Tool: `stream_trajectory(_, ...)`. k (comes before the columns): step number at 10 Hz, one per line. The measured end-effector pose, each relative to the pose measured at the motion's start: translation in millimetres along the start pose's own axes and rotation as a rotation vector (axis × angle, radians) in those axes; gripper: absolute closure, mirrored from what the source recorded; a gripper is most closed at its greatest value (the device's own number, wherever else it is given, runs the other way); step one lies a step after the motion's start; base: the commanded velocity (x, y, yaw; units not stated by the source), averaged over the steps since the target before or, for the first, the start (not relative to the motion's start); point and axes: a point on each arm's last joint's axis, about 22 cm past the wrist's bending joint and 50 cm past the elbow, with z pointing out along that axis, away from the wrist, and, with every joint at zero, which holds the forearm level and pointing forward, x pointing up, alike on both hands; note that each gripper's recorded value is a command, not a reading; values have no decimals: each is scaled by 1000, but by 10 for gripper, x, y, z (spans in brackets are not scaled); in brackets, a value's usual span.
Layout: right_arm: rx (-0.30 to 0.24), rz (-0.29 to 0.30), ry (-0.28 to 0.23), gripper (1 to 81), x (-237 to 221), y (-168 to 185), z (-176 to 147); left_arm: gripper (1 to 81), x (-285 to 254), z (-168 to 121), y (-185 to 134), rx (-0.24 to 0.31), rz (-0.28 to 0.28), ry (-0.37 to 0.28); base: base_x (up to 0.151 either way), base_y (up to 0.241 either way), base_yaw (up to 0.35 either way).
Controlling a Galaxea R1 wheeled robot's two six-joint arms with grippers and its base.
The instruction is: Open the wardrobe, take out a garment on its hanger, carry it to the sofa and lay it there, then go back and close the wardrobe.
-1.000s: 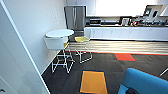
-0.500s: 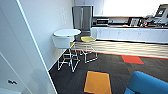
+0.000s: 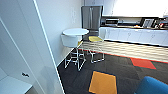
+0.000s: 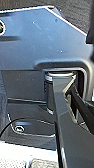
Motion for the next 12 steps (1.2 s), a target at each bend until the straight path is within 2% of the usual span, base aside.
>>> stream_trajectory(7, -3, 0, -9, 10, -71, 10, -6, 10, 32, 73, 139, -16, 2, 3, 0, 0, 241)
stream_trajectory(12, -9, -2, -5, 10, -33, 30, -4, 10, 38, 125, 172, -7, 3, 0, 0, 0, 249)
